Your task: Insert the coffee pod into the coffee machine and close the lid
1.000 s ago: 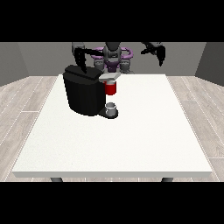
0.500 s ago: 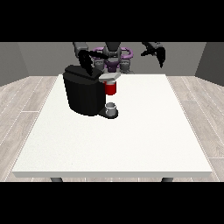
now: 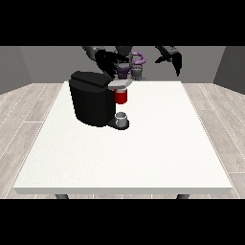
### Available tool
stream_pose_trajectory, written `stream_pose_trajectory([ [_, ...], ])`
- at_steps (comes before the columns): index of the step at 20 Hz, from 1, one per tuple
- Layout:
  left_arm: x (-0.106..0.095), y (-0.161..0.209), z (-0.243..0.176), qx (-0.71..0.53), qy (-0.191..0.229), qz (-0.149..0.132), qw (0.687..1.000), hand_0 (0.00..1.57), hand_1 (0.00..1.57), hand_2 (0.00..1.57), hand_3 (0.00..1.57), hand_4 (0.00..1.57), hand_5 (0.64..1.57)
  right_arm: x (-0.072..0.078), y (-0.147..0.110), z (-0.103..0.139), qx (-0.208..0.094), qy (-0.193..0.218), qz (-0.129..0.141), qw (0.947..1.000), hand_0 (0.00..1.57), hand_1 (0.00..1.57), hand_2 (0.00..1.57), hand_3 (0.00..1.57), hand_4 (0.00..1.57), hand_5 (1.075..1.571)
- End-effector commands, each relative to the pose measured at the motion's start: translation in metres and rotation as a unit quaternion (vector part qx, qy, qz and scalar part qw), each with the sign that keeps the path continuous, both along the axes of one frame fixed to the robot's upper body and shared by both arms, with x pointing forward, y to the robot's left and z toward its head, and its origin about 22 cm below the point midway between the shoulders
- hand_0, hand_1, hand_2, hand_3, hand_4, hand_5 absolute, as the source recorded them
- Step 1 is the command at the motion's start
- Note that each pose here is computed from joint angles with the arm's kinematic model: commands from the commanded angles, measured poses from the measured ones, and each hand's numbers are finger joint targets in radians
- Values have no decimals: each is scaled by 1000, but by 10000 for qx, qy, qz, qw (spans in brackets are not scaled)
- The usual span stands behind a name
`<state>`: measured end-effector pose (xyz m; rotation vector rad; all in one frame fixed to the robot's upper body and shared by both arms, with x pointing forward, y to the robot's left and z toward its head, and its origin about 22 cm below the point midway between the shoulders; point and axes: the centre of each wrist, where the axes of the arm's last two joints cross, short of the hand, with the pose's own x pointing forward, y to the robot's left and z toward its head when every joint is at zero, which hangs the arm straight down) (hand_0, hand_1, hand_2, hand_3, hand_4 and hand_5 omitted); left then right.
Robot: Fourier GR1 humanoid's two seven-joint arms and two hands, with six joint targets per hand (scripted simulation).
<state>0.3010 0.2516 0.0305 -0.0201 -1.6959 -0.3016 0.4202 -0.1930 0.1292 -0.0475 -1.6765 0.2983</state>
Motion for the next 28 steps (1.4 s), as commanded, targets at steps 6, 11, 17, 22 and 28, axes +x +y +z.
stream_pose_trajectory([
  [6,-3,3,2,112,-7,-122,9999,0,0,0,0,319,1571,4,45,14,-377,-371,280,9982,0,0,0,0,0,1571],
  [11,5,9,2,7,22,-101,9999,0,0,0,0,326,1571,5,86,48,-756,-512,502,9946,0,0,0,0,203,1571],
  [17,16,16,29,14,-454,-221,9987,0,0,0,0,407,1571,16,81,77,-779,-1027,294,9912,0,0,0,0,160,1571],
  [22,22,0,38,-28,-642,-373,9972,0,0,0,0,397,1571,18,96,108,-993,-1347,321,9854,0,0,0,0,87,1571],
  [28,25,-15,53,39,-913,-708,9933,0,0,0,0,399,1571,23,93,155,-1092,-1595,123,9811,0,0,0,0,0,1571],
])
